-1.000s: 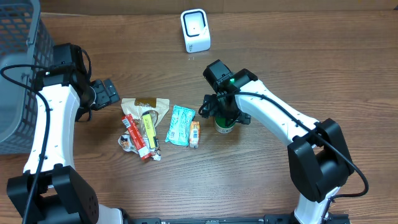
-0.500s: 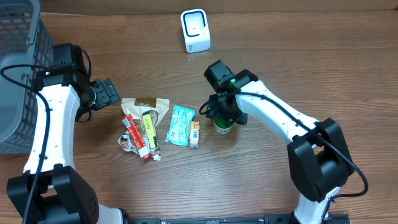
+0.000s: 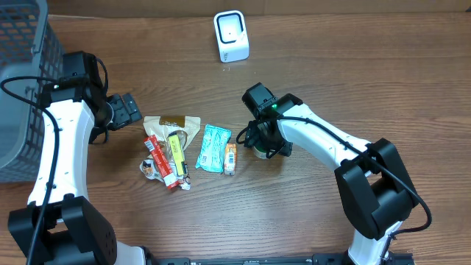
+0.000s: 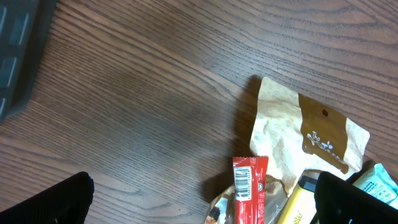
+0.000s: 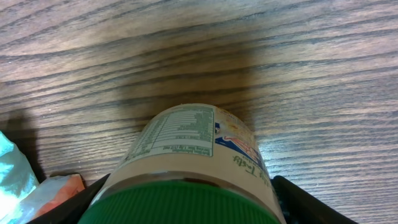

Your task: Scan the item barcode

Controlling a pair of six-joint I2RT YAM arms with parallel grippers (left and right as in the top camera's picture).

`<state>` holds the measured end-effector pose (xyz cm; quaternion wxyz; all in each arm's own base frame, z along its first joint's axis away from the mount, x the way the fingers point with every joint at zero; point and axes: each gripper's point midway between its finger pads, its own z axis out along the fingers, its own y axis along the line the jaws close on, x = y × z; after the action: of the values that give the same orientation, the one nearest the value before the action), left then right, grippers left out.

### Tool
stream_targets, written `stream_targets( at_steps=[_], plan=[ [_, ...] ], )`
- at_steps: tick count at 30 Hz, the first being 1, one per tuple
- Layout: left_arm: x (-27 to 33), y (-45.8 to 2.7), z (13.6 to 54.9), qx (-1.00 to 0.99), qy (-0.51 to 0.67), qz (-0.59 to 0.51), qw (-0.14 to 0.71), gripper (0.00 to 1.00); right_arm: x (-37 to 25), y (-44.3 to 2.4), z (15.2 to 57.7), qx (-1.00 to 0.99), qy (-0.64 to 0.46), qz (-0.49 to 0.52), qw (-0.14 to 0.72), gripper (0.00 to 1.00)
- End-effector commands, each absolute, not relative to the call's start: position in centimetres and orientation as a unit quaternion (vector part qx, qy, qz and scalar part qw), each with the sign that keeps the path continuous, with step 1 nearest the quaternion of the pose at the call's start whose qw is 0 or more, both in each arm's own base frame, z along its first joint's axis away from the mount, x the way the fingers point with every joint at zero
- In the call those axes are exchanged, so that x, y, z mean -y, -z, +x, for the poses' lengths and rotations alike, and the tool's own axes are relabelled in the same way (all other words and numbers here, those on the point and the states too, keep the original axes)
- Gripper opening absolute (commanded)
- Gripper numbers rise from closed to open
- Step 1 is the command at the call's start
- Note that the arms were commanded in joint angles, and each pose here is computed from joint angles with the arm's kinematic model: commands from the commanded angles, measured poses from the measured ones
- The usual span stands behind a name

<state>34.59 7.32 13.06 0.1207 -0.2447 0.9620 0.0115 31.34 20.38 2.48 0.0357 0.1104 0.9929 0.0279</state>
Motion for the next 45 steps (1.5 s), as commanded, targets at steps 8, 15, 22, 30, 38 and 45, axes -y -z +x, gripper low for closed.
stream_targets(
  at_steps=[8,15,22,30,38,45],
  plan=[
    [-7.3,-13.8,35.0,-0.963,-0.010,-0.235,0.132,1.00,-20.4,-1.8,31.0,-0.993,-0.023,0.112,0.029,0.77],
    [-7.3,-13.8,35.0,-0.963,-0.010,-0.235,0.131,1.00,-20.4,-1.5,31.0,-0.993,-0.023,0.112,0.027,0.68],
    [-7.3,-13.8,35.0,-0.963,-0.010,-0.235,0.131,1.00,-19.9,-3.0,30.9,-0.992,-0.027,0.124,0.000,0.56],
    [-7.3,-13.8,35.0,-0.963,-0.010,-0.235,0.131,1.00,-20.9,-9.1,30.2,-0.975,-0.114,0.166,-0.096,0.39],
    [-7.3,-13.8,35.0,-0.963,-0.010,-0.235,0.131,1.00,-23.6,-11.5,27.1,-0.940,-0.203,0.182,-0.207,0.25],
    [-7.3,-13.8,35.0,-0.963,-0.010,-0.235,0.131,1.00,-24.8,-13.7,24.1,-0.903,-0.235,0.202,-0.298,0.25]
  ],
)
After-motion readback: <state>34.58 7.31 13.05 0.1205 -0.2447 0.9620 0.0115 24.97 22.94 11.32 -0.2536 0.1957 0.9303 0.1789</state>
